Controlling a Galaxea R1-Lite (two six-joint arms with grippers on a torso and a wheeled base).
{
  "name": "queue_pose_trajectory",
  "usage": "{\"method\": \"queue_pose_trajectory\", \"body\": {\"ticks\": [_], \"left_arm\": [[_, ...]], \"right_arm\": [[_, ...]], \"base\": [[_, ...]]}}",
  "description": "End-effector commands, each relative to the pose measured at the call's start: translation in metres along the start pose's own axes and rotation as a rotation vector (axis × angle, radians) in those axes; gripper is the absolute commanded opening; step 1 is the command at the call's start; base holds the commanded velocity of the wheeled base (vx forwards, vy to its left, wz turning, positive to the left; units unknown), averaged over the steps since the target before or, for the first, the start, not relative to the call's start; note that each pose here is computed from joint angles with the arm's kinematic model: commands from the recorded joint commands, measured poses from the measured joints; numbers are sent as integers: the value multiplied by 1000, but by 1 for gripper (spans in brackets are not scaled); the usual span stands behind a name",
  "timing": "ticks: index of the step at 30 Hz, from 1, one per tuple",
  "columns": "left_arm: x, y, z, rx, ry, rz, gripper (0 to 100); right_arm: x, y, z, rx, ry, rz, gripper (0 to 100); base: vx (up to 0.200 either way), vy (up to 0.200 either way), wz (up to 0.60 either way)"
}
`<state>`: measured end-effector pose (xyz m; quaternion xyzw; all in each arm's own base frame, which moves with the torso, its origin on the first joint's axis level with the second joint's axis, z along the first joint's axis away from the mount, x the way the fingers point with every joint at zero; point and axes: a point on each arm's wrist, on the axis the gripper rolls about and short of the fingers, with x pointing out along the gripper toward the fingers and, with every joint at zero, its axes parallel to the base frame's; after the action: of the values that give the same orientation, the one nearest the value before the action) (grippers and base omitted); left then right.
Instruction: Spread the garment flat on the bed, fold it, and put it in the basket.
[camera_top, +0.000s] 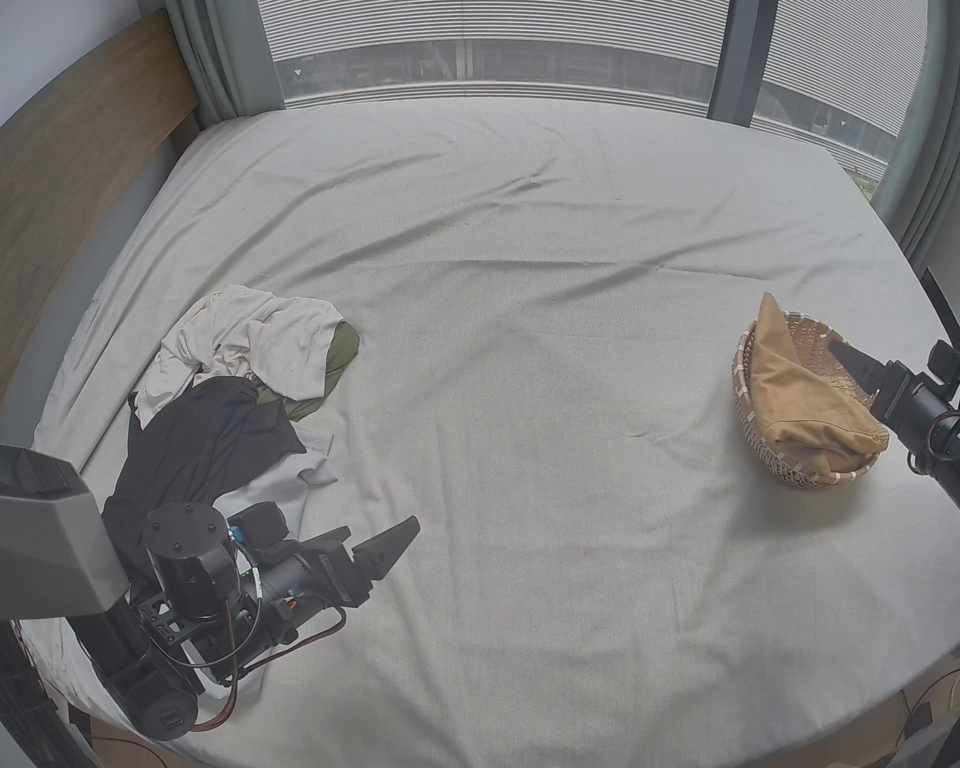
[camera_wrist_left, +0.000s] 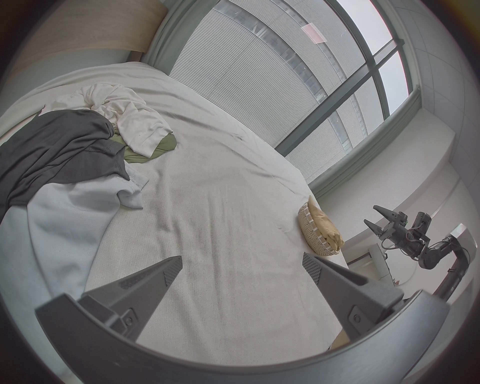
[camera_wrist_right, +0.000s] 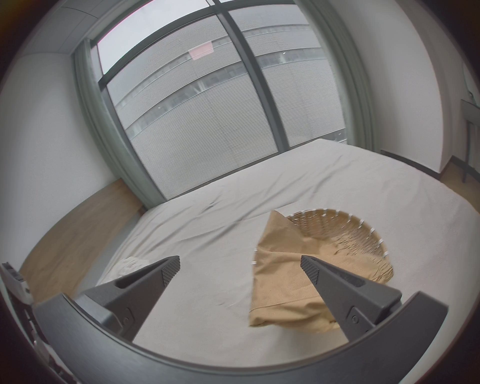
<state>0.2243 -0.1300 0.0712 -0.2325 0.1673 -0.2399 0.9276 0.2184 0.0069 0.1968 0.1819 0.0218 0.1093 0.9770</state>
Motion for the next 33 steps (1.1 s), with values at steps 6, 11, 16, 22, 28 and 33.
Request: {"method": "queue_pose_trajectory", "body": {"ticks": [6, 11, 16, 22, 28, 33], "left_arm": [[-68, -30, 36, 121, -162, -160, 100], [-105, -31, 36, 251, -192, -199, 100], [-128, -33, 45, 269, -255, -191, 100], [-160, -32, 44, 268, -253, -173, 100], [-209, -20, 25, 253, -220, -77, 100], [-236, -12, 7, 246, -240, -22, 100]], "right_arm": [[-57, 67, -58, -146, 230, 423, 100], [-88, 60, -61, -178, 199, 447, 100], [-126, 45, -69, -250, 161, 439, 100], [-162, 31, -70, -257, 106, 371, 100], [-196, 21, -80, -261, 56, 303, 100], [-211, 17, -89, -263, 30, 270, 100]], "base": [[0, 0, 0], [0, 0, 0], [0, 0, 0], [0, 0, 0], [0, 0, 0], [0, 0, 0]]}}
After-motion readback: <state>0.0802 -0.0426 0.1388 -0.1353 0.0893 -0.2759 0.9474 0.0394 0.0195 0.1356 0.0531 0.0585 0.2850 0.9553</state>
